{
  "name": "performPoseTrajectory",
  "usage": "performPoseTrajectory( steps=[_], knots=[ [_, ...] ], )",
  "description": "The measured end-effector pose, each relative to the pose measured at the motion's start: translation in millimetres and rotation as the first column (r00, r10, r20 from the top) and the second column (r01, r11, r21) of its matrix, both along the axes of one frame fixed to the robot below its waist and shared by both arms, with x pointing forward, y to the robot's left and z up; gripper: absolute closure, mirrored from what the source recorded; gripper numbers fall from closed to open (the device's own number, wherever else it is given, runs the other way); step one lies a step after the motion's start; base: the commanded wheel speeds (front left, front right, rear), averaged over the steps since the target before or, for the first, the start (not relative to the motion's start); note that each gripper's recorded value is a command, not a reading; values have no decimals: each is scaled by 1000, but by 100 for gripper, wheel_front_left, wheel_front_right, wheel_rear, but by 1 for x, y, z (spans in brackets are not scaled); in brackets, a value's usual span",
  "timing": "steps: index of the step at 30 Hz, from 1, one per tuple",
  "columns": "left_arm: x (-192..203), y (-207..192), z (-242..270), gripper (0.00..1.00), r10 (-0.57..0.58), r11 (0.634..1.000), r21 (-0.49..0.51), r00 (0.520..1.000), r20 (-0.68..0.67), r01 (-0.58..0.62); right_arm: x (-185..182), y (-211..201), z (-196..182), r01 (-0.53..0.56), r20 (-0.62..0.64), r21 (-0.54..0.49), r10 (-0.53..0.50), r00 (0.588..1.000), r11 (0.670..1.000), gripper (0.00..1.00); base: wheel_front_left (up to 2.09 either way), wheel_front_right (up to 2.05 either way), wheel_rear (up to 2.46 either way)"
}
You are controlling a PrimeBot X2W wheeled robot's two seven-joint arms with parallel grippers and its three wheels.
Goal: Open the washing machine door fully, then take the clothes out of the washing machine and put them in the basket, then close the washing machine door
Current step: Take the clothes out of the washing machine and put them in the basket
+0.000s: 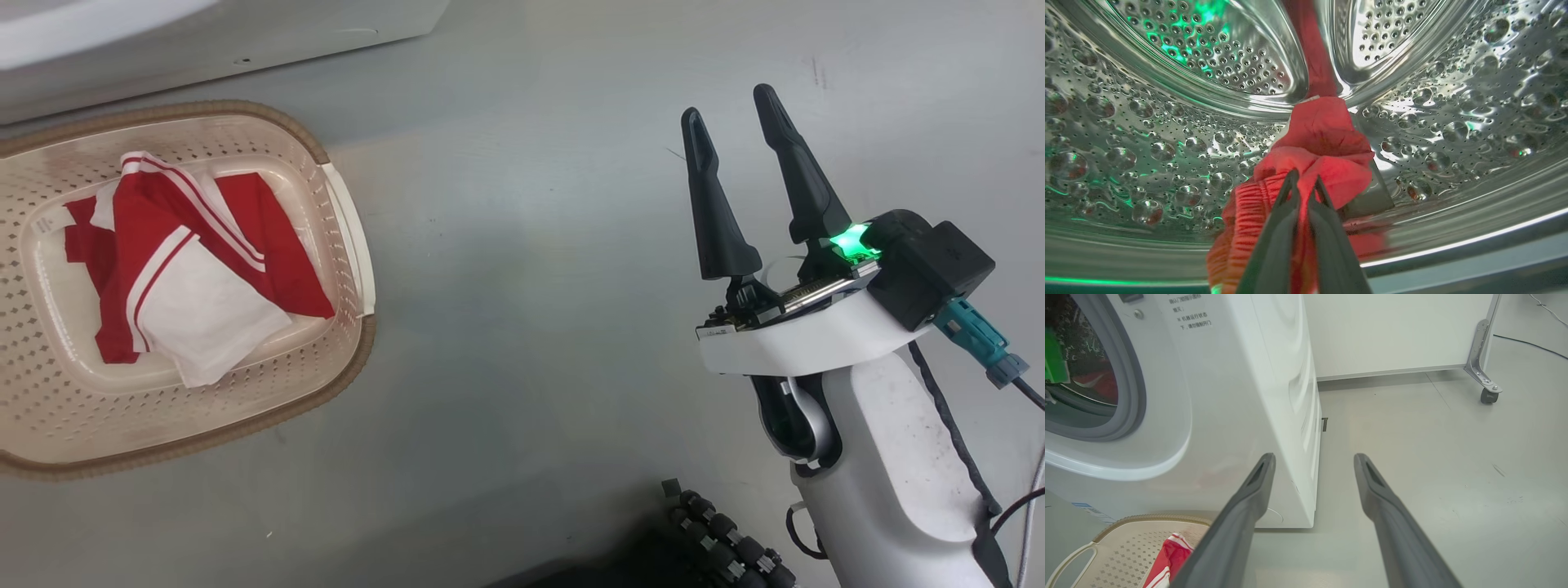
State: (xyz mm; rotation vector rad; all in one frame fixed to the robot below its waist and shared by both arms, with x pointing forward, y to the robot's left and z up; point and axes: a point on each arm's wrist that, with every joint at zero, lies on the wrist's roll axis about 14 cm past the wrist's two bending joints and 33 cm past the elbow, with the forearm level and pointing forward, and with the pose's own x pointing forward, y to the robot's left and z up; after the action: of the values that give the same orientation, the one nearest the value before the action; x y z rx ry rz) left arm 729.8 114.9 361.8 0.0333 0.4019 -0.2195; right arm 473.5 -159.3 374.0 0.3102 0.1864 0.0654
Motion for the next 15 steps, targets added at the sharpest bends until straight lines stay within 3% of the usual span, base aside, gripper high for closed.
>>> performPoseTrajectory(
  steps=[15],
  knots=[
    [-35, -15, 40, 100, 13, 992, -122, 977, 214, 13, 5, 10, 14, -39, 44, -38, 41, 998, 999, 0, 0, 0, 0]
  ],
)
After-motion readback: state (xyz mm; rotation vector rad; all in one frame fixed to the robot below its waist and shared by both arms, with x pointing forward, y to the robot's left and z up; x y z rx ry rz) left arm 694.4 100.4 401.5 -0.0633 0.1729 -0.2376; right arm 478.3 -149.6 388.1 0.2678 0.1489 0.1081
